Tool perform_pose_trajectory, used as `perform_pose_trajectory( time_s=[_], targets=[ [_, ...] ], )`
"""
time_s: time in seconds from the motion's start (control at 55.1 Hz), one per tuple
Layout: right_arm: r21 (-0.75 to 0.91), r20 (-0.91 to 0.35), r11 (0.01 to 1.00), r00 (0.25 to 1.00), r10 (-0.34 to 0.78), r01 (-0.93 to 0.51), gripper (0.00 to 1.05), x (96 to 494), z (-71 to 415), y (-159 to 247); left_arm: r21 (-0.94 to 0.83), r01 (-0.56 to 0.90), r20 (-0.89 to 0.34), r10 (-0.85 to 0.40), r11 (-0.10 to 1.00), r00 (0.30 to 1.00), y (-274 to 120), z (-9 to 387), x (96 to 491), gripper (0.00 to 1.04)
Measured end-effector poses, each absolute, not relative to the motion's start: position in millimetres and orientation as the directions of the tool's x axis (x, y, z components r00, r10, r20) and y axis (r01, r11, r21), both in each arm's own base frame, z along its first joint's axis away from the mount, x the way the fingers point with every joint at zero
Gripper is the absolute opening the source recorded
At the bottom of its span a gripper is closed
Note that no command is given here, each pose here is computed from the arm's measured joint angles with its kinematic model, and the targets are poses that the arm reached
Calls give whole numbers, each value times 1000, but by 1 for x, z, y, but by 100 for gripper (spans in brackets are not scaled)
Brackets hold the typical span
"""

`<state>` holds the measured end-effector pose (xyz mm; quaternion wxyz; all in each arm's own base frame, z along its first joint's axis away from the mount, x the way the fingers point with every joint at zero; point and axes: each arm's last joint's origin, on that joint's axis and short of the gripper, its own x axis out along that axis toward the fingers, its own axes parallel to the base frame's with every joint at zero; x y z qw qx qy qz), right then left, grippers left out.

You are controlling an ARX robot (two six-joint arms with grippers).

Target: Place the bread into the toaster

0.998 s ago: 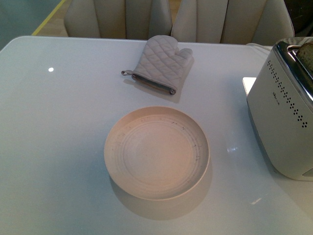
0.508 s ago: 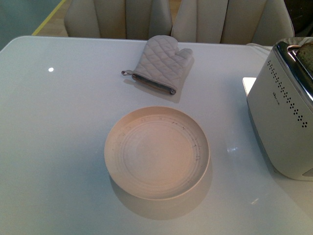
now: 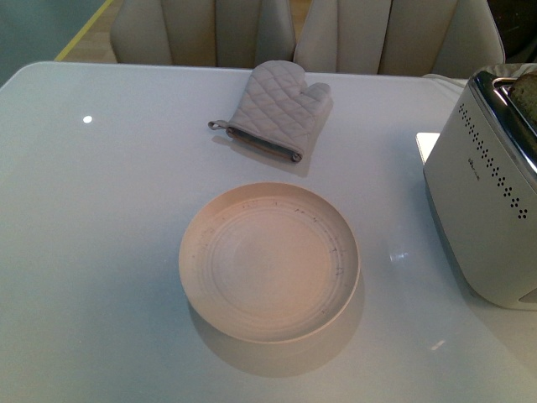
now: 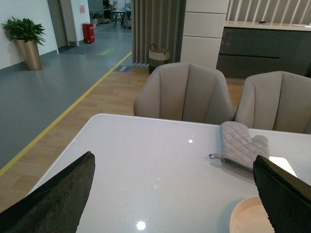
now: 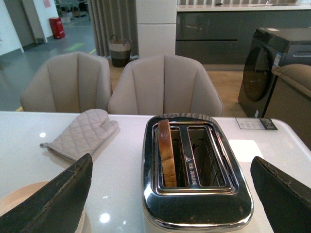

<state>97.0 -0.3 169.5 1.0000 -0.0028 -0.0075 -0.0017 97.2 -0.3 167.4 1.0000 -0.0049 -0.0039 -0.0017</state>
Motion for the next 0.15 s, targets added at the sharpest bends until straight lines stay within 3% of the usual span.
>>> perform_pose_trajectory(
  time_s=[0.145],
  targets=[
    [-6,15,1000,1000,-3,4,96,97,170,0,-10,4,8,-3,1000,1000,0,167,97,97]
  ],
)
